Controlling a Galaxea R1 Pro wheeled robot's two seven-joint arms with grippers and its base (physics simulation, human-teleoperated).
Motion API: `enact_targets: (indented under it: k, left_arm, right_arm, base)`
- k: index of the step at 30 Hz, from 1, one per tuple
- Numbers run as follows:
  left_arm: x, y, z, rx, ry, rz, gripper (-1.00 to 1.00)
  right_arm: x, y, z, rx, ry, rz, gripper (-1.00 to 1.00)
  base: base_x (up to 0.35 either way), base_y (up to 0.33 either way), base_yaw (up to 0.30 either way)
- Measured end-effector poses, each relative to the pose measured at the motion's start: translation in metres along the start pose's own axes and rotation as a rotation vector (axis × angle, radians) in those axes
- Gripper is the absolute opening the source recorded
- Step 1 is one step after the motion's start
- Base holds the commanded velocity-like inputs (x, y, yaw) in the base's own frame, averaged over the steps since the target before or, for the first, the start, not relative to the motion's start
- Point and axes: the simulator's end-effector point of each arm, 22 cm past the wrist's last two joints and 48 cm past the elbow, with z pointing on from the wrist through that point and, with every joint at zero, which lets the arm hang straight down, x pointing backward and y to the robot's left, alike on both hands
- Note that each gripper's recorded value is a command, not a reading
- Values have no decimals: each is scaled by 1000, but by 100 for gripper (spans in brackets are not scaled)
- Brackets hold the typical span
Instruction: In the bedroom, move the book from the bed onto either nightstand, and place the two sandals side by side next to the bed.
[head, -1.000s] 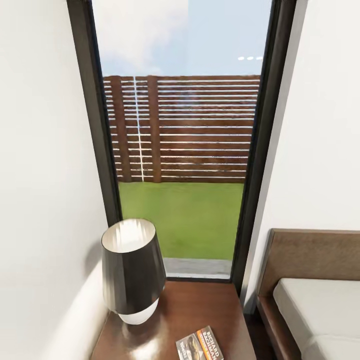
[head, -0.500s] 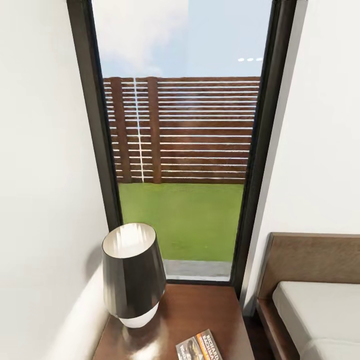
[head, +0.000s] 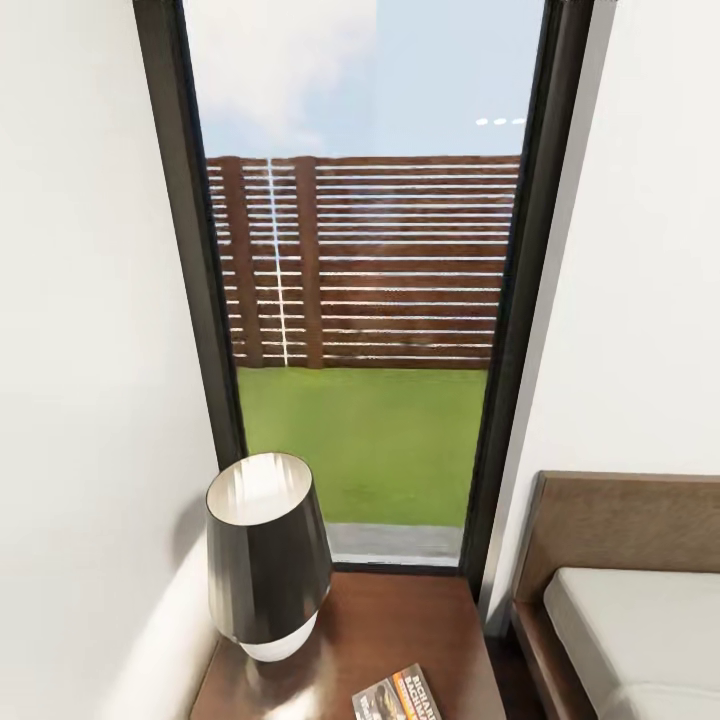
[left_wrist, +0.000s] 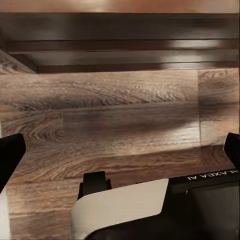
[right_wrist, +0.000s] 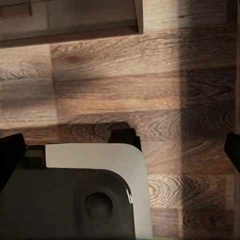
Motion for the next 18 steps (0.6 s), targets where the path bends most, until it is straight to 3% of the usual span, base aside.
enact_targets:
  k: [5, 18]
  left_arm:
    - [12, 0, -1, 3, 31, 33, 100]
    - [20, 0, -2, 3, 39, 35, 100]
  right_arm:
    - [1, 8, 2, -9, -1, 5, 100]
    - [4, 13, 3, -17, 11, 4, 100]
  base:
    - [0, 0, 0]
    - [0, 0, 0]
